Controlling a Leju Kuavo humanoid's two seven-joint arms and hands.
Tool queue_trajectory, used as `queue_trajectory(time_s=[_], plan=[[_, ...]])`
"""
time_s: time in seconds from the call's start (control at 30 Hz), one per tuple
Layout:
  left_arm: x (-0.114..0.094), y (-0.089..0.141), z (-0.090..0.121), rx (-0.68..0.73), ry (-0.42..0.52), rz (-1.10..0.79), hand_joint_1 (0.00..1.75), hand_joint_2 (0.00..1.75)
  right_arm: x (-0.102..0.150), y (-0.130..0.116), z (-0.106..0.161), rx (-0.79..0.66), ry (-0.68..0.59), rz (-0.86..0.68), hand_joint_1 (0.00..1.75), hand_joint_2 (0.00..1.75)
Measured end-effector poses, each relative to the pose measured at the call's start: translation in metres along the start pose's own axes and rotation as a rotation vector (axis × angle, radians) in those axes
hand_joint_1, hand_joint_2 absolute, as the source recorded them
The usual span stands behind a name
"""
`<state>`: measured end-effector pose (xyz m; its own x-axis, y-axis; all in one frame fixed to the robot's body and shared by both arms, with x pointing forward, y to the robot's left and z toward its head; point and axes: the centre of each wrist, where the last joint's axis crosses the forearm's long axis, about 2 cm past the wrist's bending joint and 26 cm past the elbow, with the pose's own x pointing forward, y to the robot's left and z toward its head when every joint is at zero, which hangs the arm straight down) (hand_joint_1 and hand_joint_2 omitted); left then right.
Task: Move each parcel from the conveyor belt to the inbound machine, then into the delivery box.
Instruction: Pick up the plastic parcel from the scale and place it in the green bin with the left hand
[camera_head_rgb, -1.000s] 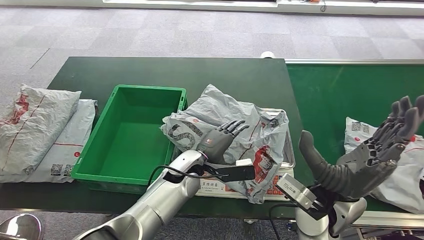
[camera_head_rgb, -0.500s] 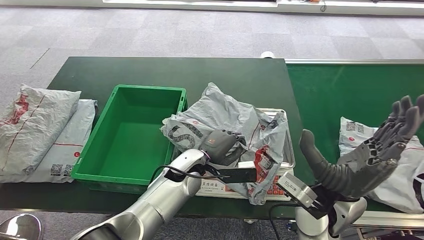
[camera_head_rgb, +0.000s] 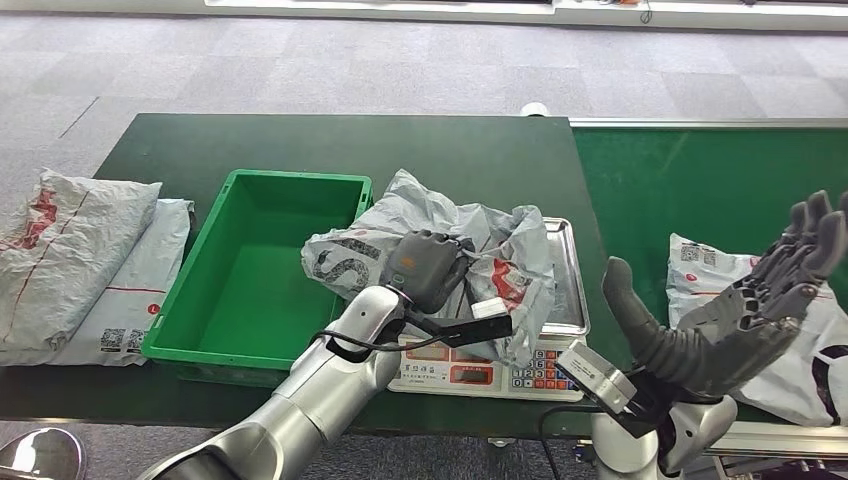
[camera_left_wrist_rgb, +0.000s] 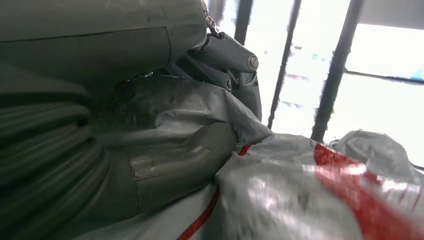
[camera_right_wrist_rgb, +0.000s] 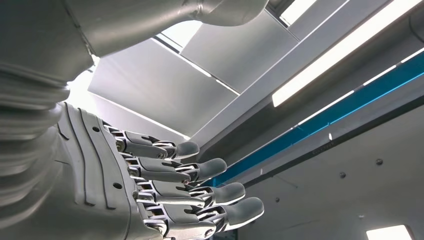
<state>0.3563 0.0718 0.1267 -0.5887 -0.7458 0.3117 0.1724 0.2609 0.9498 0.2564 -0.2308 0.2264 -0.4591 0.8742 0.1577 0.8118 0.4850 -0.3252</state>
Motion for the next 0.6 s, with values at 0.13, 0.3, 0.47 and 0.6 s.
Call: queue_trajectory(time_s=[0.13,0.3,0.47,0.6], plan=[[-0.003,0.009,-0.003,0.052,0.014,-0.04,1.75,1.75,0.0,-0.001,-0.001,-0.004,-0.002,0.003,0.0,1.75],[-0.004,0.013,-0.003,0.067,0.014,-0.047,1.75,1.75,0.0,-0.002,-0.001,-0.005,-0.004,0.005,0.0,1.75],[-0.005,0.015,-0.003,0.073,0.013,-0.05,1.75,1.75,0.0,-0.002,-0.001,-0.005,-0.004,0.005,0.0,1.75],[-0.005,0.016,-0.003,0.075,0.014,-0.052,1.75,1.75,0.0,-0.002,-0.001,-0.005,-0.004,0.005,0.0,1.75]])
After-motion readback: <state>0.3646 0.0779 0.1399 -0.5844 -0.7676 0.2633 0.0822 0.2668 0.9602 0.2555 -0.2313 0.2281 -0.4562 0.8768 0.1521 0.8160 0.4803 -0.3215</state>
